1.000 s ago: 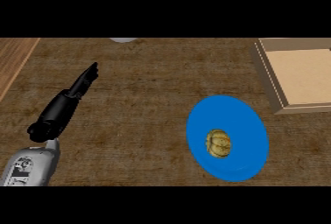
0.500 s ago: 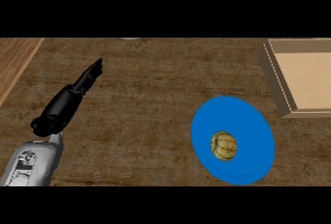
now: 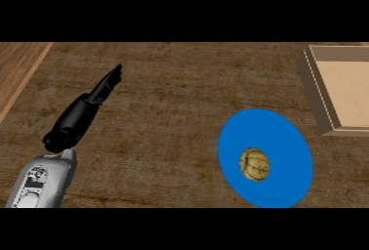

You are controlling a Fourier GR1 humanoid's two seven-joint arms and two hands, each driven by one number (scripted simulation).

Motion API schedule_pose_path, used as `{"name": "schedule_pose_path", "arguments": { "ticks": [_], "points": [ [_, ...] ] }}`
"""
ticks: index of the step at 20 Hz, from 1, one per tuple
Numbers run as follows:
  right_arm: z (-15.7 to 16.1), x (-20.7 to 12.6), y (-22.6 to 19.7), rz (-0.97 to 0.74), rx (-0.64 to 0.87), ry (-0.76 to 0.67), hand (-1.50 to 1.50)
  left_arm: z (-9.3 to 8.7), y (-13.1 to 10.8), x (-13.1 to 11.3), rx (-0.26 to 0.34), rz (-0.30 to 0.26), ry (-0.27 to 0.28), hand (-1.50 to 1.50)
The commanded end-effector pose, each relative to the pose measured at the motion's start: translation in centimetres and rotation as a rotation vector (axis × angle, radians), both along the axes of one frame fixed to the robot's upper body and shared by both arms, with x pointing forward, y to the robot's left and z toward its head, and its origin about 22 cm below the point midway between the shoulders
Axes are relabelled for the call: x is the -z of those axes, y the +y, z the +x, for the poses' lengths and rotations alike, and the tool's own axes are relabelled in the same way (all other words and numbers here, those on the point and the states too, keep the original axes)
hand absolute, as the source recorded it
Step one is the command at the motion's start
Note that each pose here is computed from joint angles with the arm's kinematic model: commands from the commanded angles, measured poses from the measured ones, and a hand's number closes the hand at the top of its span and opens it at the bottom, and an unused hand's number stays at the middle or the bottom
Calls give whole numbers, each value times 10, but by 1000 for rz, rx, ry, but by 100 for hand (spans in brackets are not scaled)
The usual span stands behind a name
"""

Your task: Pick the lemon from the plate and place it in the cardboard box

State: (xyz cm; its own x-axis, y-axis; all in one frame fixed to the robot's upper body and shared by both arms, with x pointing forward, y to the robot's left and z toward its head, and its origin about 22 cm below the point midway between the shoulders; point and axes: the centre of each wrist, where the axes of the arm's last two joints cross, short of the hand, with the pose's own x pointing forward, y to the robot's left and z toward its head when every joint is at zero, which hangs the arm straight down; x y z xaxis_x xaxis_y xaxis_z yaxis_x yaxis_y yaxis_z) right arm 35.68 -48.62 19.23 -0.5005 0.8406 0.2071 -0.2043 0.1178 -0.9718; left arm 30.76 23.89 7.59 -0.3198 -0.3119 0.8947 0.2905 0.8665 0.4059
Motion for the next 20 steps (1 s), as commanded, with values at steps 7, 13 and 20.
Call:
{"name": "schedule_pose_path", "arguments": {
  "ticks": [7, 13, 20],
  "points": [
    [0, 19, -10, -69, -174, 220, -150, 5, -5, -5, -3, -1, -3, 0],
    [22, 36, 19, 399, -252, 116, -150, 2, 1, 2, -19, -7, 0, 0],
    [21, 58, 15, 859, -61, 236, -150, 1, 3, 1, -23, -2, 8, 0]
  ]
}}
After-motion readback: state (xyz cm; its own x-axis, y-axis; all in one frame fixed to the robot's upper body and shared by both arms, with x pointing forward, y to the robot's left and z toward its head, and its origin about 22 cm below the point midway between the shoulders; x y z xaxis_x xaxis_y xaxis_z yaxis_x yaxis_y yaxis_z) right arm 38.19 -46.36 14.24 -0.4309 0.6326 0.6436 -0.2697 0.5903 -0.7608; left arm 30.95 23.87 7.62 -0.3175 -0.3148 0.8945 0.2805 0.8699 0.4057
